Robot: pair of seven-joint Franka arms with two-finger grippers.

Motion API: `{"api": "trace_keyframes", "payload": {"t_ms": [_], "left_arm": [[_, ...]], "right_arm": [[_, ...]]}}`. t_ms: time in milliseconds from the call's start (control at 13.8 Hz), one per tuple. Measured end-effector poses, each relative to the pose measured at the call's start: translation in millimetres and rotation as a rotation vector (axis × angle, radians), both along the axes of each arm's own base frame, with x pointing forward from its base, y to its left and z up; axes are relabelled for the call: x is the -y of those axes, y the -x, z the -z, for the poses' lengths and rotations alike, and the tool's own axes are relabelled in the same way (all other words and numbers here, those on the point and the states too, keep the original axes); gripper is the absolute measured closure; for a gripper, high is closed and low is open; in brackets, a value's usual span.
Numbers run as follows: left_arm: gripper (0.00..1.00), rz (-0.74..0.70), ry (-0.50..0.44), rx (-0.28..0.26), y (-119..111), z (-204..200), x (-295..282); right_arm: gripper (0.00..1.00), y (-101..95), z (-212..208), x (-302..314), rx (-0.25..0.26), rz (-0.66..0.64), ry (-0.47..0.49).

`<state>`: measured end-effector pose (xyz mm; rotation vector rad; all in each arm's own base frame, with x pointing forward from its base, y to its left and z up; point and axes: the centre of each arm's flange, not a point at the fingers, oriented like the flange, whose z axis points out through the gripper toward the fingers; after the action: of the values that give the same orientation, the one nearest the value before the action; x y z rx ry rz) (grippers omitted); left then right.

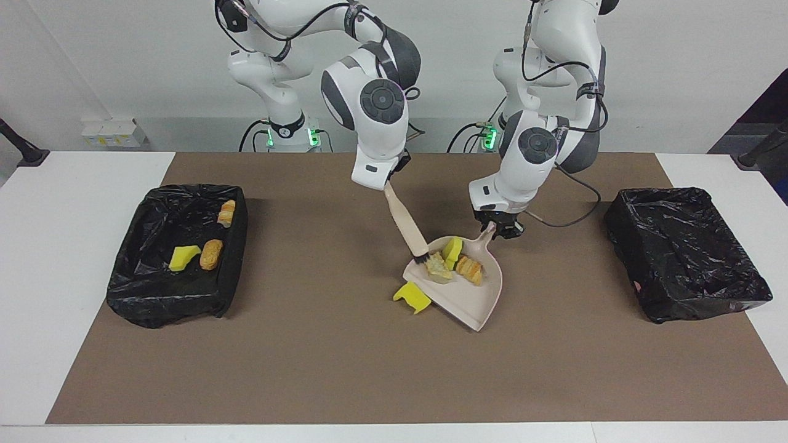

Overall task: Sweep and dump trash in bin
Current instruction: 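Brush the remaining sponge into the dustpan held by the left gripper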

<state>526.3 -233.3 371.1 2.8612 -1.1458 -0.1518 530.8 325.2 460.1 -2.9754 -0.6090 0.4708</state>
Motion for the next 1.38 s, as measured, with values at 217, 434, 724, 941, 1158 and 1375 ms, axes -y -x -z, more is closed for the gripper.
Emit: {"api": "trace_keyframes", "payload": {"t_ms": [217,434,724,941,1158,1375], "left_arm": [[0.69,0.054,0.001,-0.011,3.0,1.9,0.2],[0.69,0.043,-0.005,-0.020,7.2,5.0,-0.9],[0.69,0.021,-0.013,-0.025,13.1,6.5,-1.1],[0.69,0.019,-0.014,-0.024,14.4,5.6,-1.6],[0.69,0.018,-0.015,-0.025,15.0,6.3,-1.9],[0.69,0.017,-0.015,-0.025,14.9,6.2,-2.4]], "right_arm": [[0.74,-42.1,29.2,38.9,0.128,0.009,0.094],[0.74,-69.5,79.6,51.8,0.133,-0.010,0.137],[0.74,-65.9,117.7,20.0,0.084,-0.035,0.087],[0.74,-29.3,105.6,-34.3,0.008,-0.077,0.036],[0.74,-6.4,88.9,-57.6,-0.025,-0.099,0.051],[0.74,-9.6,84.3,-54.2,-0.039,-0.075,0.023]]}}
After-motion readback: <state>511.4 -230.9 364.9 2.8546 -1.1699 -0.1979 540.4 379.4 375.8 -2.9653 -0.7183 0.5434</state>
